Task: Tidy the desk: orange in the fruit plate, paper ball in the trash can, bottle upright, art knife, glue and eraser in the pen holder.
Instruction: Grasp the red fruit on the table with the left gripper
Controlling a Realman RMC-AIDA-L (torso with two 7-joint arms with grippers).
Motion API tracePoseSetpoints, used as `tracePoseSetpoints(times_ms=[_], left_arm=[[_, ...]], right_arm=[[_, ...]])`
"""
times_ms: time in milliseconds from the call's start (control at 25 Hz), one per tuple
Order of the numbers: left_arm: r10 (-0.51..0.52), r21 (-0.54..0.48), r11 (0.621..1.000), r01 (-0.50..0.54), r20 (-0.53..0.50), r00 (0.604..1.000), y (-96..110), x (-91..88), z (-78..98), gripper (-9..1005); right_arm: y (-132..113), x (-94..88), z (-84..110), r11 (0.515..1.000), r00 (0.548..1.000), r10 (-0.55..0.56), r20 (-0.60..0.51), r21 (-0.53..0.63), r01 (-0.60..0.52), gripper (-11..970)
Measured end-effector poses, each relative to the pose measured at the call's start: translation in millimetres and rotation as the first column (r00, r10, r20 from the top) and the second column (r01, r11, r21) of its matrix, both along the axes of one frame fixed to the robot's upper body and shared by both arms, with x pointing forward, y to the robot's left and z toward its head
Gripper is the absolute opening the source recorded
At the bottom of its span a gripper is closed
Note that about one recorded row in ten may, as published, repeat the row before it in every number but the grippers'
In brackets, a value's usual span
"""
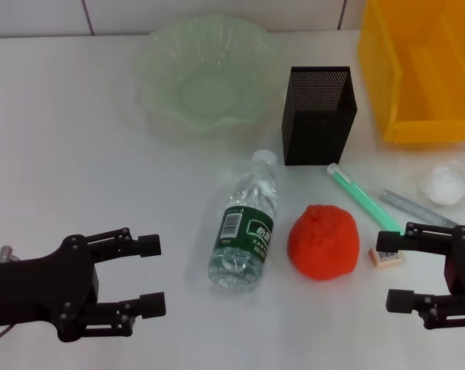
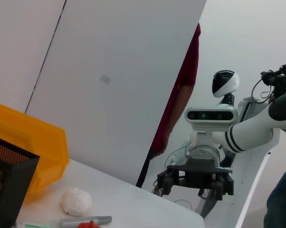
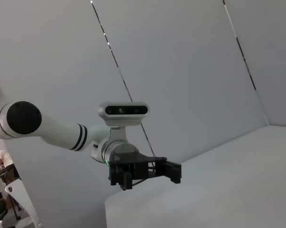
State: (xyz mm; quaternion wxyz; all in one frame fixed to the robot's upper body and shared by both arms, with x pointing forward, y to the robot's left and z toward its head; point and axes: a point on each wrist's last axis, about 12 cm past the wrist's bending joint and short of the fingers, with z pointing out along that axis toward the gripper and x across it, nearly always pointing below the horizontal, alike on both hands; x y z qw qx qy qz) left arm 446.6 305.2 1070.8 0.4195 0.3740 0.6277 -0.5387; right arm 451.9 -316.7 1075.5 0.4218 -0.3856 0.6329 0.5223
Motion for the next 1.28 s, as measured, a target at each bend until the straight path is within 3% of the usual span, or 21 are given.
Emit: tracePoseSetpoints(times_ms=[800,1080,1200,1240,1280], left_arm=[[-0.005,-0.014,1.0,0.004,-0.028,1.0,-3.8,1.8,1.2,763],[-0.01,0.02,1.0,0.012,-0.058,0.998,-13.2,28.5,15.4,745],[-0.01,0.02,1.0,0.012,-0.058,0.998,-13.2,28.5,15.4,738],[-0.021,0.047,0.999,0.024,-0.061,0.998,-19.2,38.4,21.1,735],[-0.052,0.123,0.99,0.061,-0.077,0.996,-36.4,63.0,35.4,733]], right_arm=[[-1.0,2.1,0.9,1.0,1.0,-0.006,0.003,-0.008,0.006,799],[-16.1,-9.8,-5.0,0.996,0.997,-0.07,-0.013,-0.049,0.069,800],[-26.3,-18.2,-9.1,0.99,0.991,-0.129,-0.025,-0.062,0.127,800],[-29.4,-21.9,-10.5,0.987,0.988,-0.151,-0.028,-0.063,0.149,800],[-32.4,-25.3,-11.9,0.984,0.985,-0.17,-0.03,-0.065,0.168,800]])
